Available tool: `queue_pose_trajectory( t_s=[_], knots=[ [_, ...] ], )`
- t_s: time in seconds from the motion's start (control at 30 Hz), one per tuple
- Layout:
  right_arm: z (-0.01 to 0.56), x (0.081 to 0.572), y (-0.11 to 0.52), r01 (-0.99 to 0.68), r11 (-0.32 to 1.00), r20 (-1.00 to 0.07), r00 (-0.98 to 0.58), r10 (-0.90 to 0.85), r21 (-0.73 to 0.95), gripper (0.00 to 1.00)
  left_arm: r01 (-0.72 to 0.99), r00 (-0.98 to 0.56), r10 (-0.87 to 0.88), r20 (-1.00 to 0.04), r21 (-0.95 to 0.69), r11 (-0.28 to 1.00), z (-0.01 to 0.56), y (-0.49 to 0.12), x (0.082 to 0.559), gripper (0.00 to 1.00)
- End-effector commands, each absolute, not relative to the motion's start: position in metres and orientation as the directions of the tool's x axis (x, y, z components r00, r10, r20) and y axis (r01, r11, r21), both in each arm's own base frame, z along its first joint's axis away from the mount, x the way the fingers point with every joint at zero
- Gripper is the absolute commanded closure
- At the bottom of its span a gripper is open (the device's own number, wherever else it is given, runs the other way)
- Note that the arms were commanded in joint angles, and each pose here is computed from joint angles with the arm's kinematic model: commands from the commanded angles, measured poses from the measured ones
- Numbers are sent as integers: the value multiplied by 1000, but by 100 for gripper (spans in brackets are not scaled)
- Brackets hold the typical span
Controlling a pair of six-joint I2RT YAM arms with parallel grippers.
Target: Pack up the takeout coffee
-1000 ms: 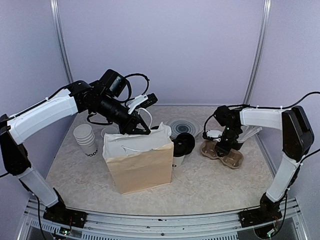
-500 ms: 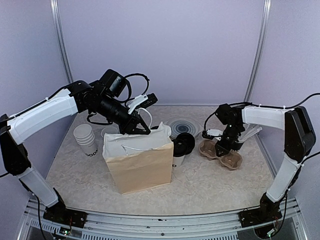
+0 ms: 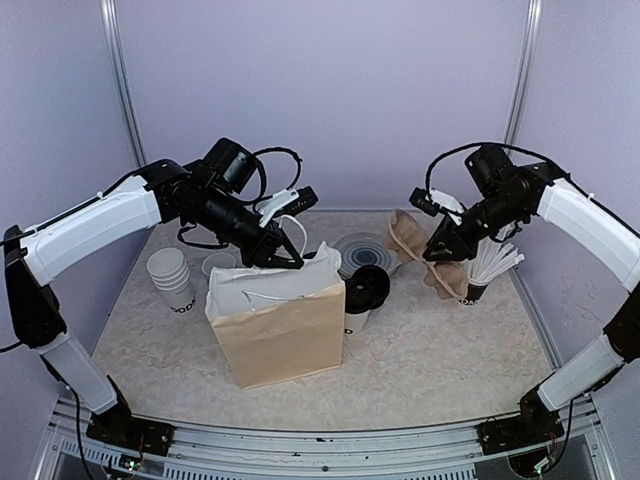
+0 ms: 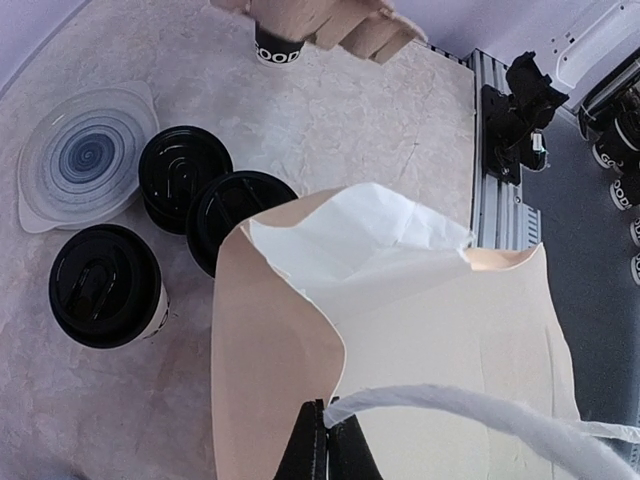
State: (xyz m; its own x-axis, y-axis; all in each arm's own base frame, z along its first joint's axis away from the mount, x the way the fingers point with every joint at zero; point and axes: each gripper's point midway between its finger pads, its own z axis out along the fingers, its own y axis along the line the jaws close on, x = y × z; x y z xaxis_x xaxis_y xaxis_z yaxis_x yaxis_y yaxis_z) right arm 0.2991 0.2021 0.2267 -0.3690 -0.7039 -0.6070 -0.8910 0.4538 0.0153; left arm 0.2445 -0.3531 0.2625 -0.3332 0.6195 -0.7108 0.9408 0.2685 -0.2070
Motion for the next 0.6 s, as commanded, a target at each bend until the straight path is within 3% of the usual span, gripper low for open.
queue_pose_trajectory(
  t_s=[0.0, 0.3, 0.57],
  knots=[
    [312, 263, 242, -971, 239, -783, -130, -608, -25, 74, 935, -355, 633, -688, -256, 247, 260, -359, 241, 100],
    [409, 197, 311, -988, -120, -908, 139, -395, -100, 73, 929, -370, 633, -680, -284, 237, 264, -369, 238, 100],
    [430, 147, 367, -926, -331, -910, 287, -301, -182, 72, 930, -366, 626, -689, -291, 223, 275, -375, 231, 100]
  ],
)
